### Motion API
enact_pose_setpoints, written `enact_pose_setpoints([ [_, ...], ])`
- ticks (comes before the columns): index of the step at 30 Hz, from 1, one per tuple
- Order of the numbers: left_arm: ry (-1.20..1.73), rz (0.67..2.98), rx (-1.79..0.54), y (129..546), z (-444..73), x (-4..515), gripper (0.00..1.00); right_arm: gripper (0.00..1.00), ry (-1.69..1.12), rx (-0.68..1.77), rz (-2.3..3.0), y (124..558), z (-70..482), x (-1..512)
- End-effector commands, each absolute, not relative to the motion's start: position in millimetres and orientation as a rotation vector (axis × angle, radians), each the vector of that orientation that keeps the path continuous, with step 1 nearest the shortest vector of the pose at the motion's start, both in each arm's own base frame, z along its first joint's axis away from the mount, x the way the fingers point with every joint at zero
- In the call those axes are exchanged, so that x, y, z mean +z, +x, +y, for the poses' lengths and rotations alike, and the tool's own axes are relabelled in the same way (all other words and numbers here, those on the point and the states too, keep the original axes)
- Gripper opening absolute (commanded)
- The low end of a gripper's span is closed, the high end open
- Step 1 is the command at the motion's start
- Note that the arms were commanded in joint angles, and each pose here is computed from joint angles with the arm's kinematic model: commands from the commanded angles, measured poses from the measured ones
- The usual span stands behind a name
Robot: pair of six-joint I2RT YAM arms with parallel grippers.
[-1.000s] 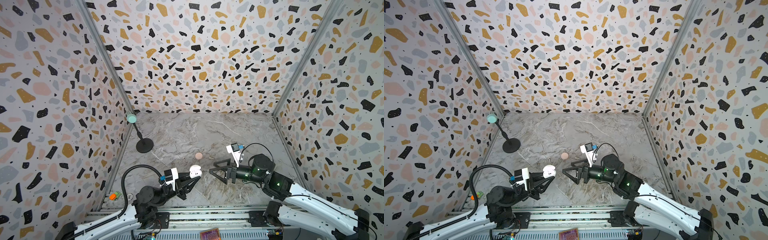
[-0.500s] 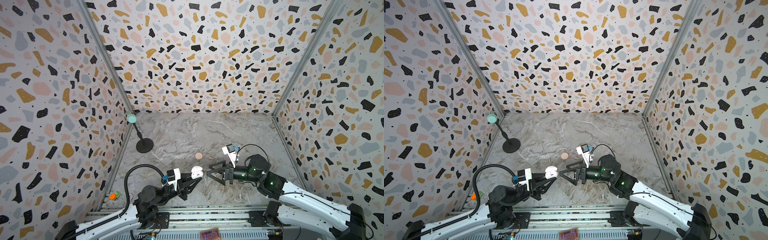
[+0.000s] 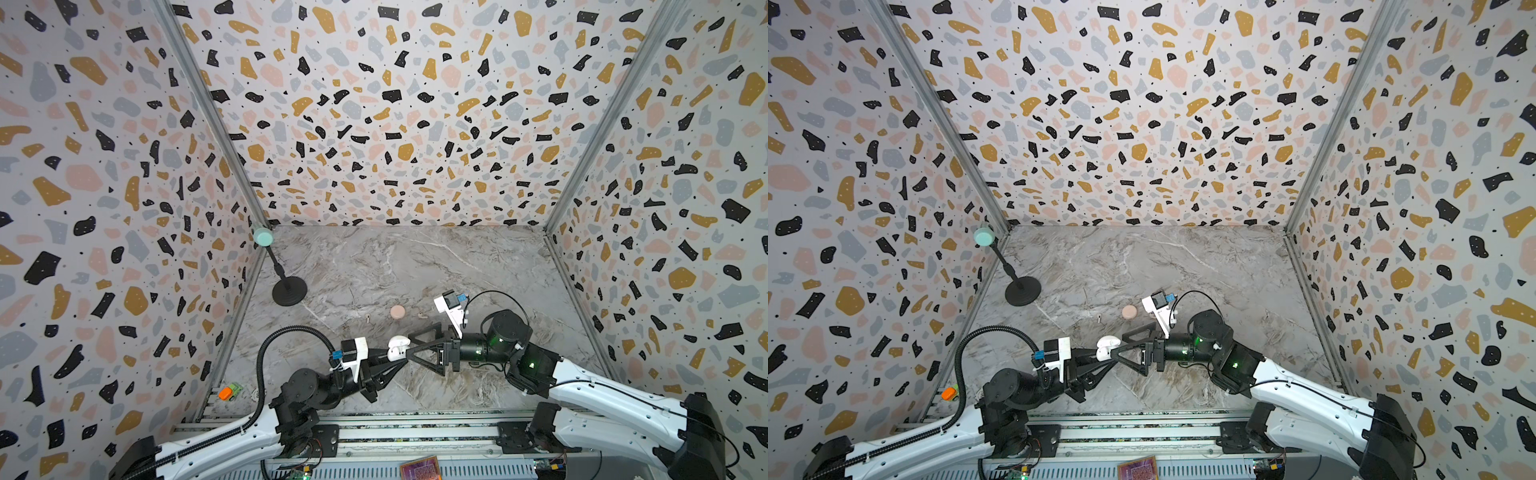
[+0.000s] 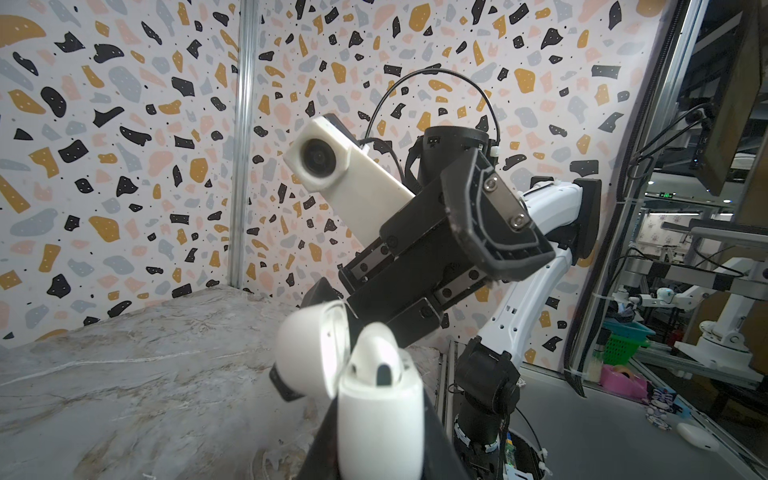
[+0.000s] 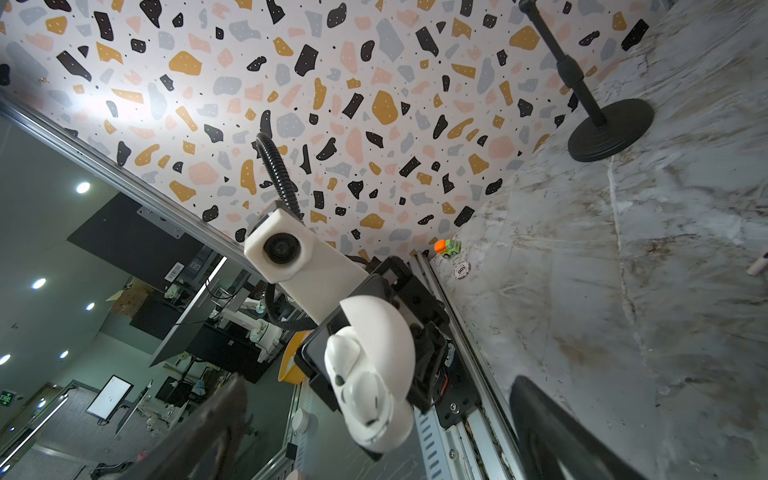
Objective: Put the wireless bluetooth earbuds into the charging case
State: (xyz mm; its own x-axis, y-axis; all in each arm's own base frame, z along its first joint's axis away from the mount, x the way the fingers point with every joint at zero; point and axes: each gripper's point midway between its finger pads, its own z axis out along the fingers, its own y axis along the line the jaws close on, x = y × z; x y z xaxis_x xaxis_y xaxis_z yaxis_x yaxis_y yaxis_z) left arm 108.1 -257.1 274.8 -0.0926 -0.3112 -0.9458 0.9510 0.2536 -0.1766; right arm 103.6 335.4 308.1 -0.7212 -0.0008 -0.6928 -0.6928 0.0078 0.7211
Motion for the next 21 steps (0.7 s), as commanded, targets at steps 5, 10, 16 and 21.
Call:
enact_pose_setpoints([
  [5, 0.709, 1.135, -1.271, 101.0, -255.9, 290.4, 0.0, 0.99, -0.824, 1.791, 1.575, 83.2, 334.7, 350.9],
  [10, 0.715, 1.143, -1.271, 101.3, -257.3, 288.9, 0.0, 0.99, -0.842, 1.798, 1.541, 77.3, 330.8, 356.5],
  [16, 0.715, 1.155, -1.269, 102.2, -258.0, 287.5, 0.0, 0.99, -0.885, 1.814, 1.477, 65.4, 321.3, 368.3],
  [21, 0.716, 1.161, -1.266, 102.7, -258.3, 287.0, 0.0, 0.99, -0.942, 1.831, 1.39, 51.3, 308.7, 382.9],
])
